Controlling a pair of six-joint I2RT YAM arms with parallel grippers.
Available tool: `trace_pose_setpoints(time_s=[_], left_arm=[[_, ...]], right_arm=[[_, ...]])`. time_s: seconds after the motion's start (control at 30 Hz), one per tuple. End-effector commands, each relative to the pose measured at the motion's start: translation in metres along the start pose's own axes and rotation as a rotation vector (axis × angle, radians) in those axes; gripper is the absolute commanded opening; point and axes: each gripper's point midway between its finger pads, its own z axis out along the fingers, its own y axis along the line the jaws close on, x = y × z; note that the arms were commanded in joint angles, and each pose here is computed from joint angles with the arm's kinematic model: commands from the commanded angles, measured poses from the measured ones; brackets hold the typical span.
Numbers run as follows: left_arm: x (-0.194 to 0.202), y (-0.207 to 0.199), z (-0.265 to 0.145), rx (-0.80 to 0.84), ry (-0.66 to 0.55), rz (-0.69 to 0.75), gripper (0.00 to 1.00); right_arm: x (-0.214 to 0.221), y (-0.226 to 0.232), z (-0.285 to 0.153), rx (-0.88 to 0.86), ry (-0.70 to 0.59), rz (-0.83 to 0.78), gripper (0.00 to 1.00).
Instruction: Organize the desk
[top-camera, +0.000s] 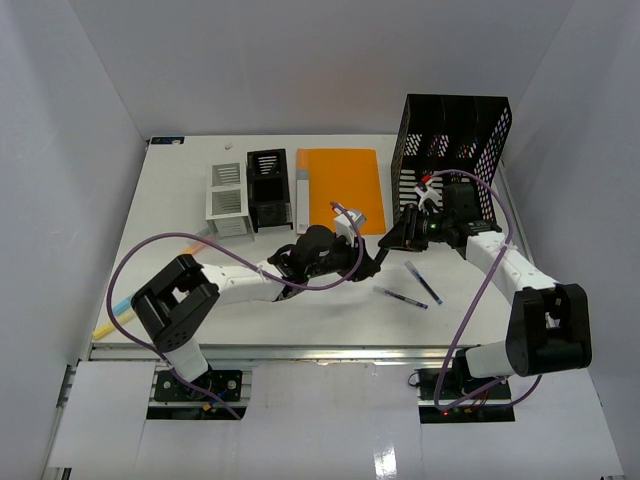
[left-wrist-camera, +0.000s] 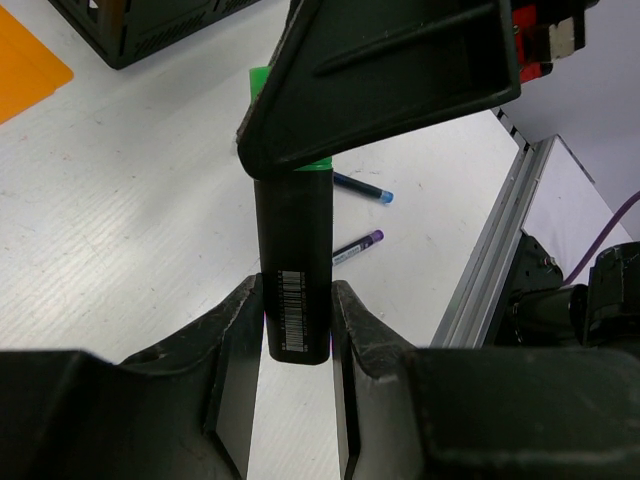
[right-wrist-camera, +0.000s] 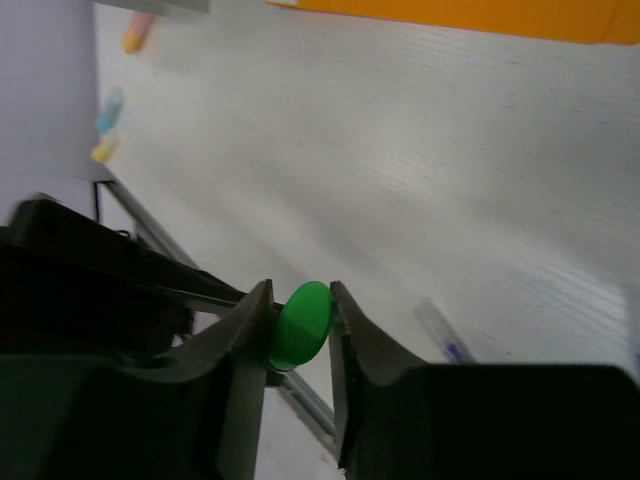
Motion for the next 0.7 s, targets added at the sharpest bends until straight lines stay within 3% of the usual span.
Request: trace_pose_setpoints(time_s=[0.0, 0.17, 0.37, 0.47, 0.67], left_arm=[[-0.02, -0.011, 0.003, 0.023, -0.052, 0.014, 0.18], [-0.022, -0.011, -0.007, 0.012, -0.082, -0.009, 0.53], [-0.04, -0.015, -0.04, -0.026, -0.14, 0.043, 0.77], [-0.058, -0.013, -0.07, -0.097, -0.188, 0.089, 0.98], [-0.107, -0.006, -0.145, -0.298, -0.273, 0.181, 0.98]], right_arm=[[-0.012, 0.019, -0.004, -0.079, -0.034, -0.098, 0.17], [-0.013, 0.03, -0.007, -0.14, -0.028, -0.16, 0.08], [-0.031, 0.044, -0.009, -0.184, -0.019, -0.275, 0.08], [-0.064, 0.071, -0.01, -0.208, -0.055, -0.387, 0.08], [-0.129, 0.156, 0.006, -0.269, -0.174, -0.613, 0.08]])
